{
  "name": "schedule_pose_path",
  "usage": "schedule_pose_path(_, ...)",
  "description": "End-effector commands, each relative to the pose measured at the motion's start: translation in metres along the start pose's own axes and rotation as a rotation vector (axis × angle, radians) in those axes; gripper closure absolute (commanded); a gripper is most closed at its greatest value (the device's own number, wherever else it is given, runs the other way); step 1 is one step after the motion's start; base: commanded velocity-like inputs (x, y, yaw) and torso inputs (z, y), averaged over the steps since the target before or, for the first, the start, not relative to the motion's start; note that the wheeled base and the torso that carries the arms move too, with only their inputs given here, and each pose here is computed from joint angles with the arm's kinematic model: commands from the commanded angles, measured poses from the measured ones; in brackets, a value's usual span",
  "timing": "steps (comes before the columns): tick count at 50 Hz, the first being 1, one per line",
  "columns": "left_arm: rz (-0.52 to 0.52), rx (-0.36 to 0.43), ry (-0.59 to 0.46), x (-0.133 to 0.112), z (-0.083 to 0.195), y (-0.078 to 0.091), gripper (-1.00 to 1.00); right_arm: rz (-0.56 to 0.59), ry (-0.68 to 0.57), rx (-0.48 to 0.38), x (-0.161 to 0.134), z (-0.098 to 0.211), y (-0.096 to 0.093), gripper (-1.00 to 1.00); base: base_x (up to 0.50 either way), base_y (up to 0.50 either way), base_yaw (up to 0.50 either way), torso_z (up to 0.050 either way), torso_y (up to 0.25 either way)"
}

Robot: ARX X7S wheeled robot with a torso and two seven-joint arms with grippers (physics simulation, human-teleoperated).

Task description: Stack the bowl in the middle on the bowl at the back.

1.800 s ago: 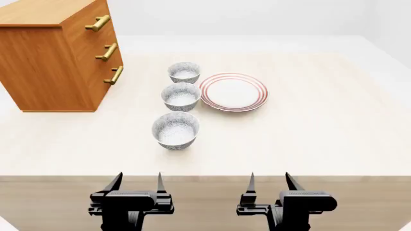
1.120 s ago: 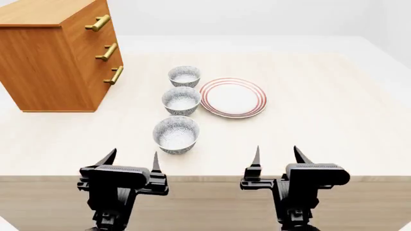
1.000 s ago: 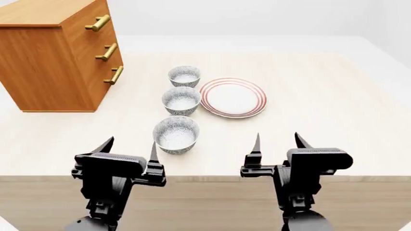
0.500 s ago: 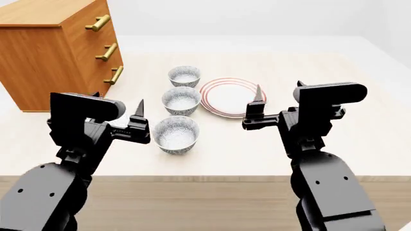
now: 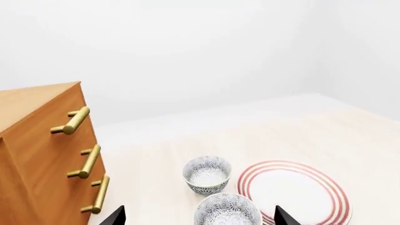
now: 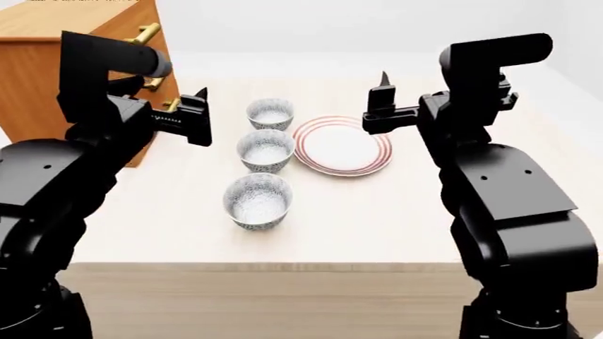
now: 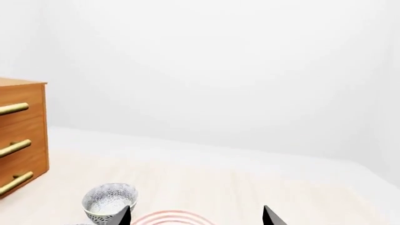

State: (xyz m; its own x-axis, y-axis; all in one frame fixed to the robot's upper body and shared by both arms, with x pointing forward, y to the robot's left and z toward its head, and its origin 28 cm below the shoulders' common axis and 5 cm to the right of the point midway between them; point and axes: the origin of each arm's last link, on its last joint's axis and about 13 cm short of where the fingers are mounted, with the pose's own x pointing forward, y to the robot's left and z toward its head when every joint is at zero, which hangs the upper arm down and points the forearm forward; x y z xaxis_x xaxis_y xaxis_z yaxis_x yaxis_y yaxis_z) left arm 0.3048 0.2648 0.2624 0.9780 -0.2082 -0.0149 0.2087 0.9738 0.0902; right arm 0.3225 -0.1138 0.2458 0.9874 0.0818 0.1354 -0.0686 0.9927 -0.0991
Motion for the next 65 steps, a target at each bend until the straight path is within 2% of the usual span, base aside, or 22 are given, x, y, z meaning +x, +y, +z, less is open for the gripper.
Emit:
schedule_pose_path(1, -0.041, 0.003, 0.026, 0.009, 0.016, 0.004, -1.0, -0.004, 0.006, -0.005, 0.01, 0.013, -0.005, -1.0, 0.29, 0.0, 0.0, 0.0, 0.0)
schedule_pose_path(48, -0.053, 0.034, 0.026, 0.007, 0.019, 0.005, -1.0, 0.011, 0.027, 0.003, 0.01, 0.012, -0.003, -1.0, 0.37, 0.0, 0.0, 0.0, 0.0)
schedule_pose_path(57, -0.036, 0.069, 0.038, 0.005, 0.016, 0.004, -1.0, 0.016, -0.001, 0.001, 0.006, 0.015, -0.004, -1.0, 0.17, 0.0, 0.0, 0.0, 0.001)
schedule_pose_path(62, -0.01, -0.027, 0.09, 0.002, 0.014, 0.005, -1.0, 0.007, -0.084, 0.01, 0.0, 0.022, -0.007, -1.0, 0.0, 0.0, 0.0, 0.0, 0.0)
schedule_pose_path(65, -0.019, -0.035, 0.108, 0.0, 0.012, 0.005, -1.0, -0.002, -0.123, 0.021, -0.006, 0.027, -0.009, -1.0, 0.0, 0.0, 0.0, 0.0, 0.0)
